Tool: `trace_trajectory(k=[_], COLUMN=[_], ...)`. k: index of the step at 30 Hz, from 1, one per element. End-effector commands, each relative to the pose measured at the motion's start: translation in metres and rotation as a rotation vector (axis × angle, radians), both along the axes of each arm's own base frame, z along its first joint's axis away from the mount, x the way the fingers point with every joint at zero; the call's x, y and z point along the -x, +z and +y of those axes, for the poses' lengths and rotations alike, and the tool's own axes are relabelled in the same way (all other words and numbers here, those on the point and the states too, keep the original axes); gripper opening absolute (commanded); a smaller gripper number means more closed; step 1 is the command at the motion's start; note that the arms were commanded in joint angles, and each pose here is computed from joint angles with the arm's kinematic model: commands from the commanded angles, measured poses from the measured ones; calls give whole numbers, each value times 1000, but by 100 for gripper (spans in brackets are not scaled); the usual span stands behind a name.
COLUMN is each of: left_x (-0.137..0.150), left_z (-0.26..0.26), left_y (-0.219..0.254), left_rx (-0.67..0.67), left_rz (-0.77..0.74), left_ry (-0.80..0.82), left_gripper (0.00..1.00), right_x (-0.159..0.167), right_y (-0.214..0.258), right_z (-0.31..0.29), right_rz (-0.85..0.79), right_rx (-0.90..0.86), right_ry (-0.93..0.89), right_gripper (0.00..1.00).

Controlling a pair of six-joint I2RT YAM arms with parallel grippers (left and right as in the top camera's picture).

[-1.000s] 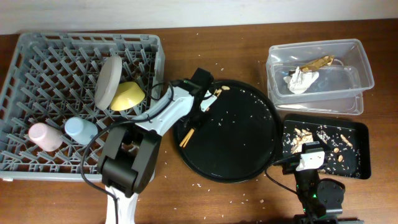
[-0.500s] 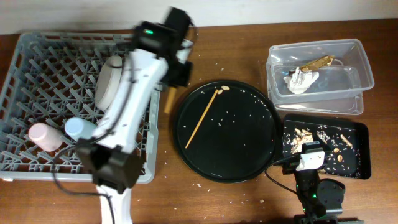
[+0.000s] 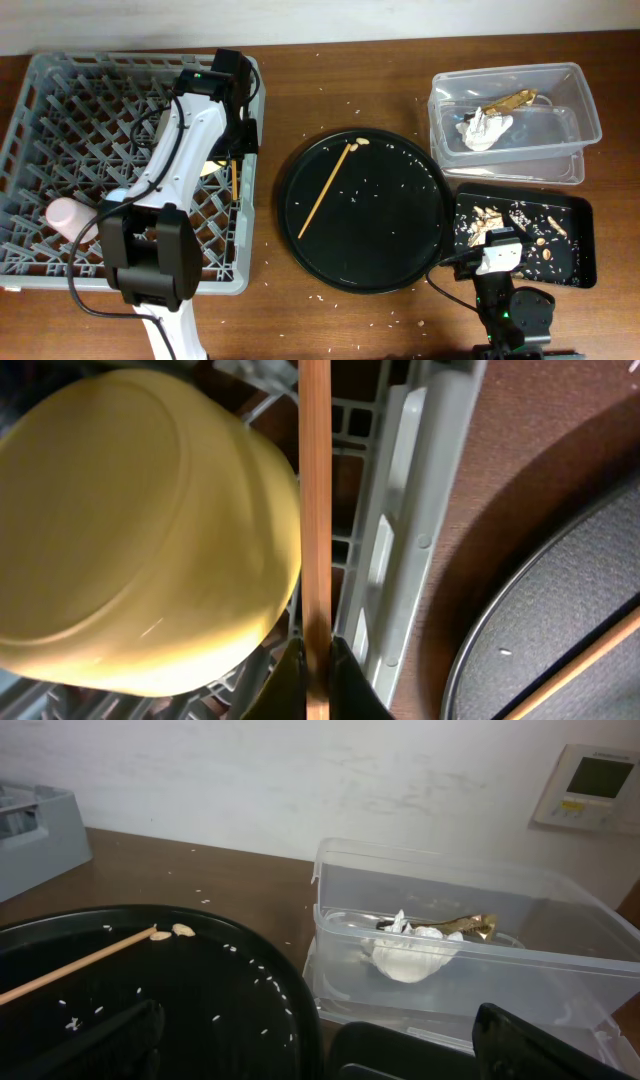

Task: Sort waste into correct bins and load items into the dishwasher rack
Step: 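Grasp one wooden chopstick from the round tray with the left gripper, then grasp the second wooden chopstick with the left gripper, then place the second chopstick into the dish rack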

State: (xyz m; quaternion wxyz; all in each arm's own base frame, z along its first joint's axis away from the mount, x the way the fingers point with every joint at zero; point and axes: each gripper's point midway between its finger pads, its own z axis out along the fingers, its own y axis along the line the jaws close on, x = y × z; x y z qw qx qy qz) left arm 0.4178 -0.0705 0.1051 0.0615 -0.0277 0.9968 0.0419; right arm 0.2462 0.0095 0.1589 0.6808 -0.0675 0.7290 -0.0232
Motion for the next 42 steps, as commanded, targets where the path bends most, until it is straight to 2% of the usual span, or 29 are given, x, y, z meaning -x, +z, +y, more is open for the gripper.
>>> trace_trajectory(k=[1,2,4,7,10,15,21,23,24,25,28,30,31,33,34,37,41,42], left_x=[11,13,15,29,39,58,85,86,85,86,78,64,51,34,27,23,27,29], left_z=[-11,-17,-33,-81,-122,-148,-159,-160,-160,-159,-159,-157,-140,-96,-61,-18,9,7], left_y=[12,22,58,62,16,-73,-116,-117,-116,-116,-77,-22,19,53,60,42,6,6], left_rx=[65,97,126,140,45,35,95,92,92,90,88,98,61,-47,-93,-106,-113,-113], left_rz=[32,33,-23,-35,-59,-32,89,91,88,91,103,70,18,-58,-70,-17,42,47], left_ry=[-39,-45,-85,-203,-325,-419,-535,-540,-540,-539,-525,-498,-427,-262,-133,-6,35,22], left_gripper=[37,41,41,41,41,40,27,24,1,0,0,0,0,0,0,0,0,5], right_x=[0,0,0,0,0,0,0,0,0,0,0,0,0,0,0,0,0,0], right_y=[-2,-2,-2,-2,-2,-2,-2,-2,-2,-2,-2,-2,-2,-2,-2,-2,-2,-2], right_z=[-3,-3,-3,-3,-3,-3,-3,-3,-3,-3,-3,-3,-3,-3,-3,-3,-3,-3], right_rz=[2,2,2,2,2,2,2,2,2,2,2,2,2,2,2,2,2,2], right_rx=[-4,-4,-4,-4,-4,-4,-4,-4,-4,-4,-4,-4,-4,-4,-4,-4,-4,-4], right_ry=[-13,-13,-13,-13,-13,-13,-13,-13,-13,-13,-13,-13,-13,-13,-13,-13,-13,-13], right_gripper=[98,98,98,99,99,98,98,98,98,98,98,99,98,98,98,99,99,98])
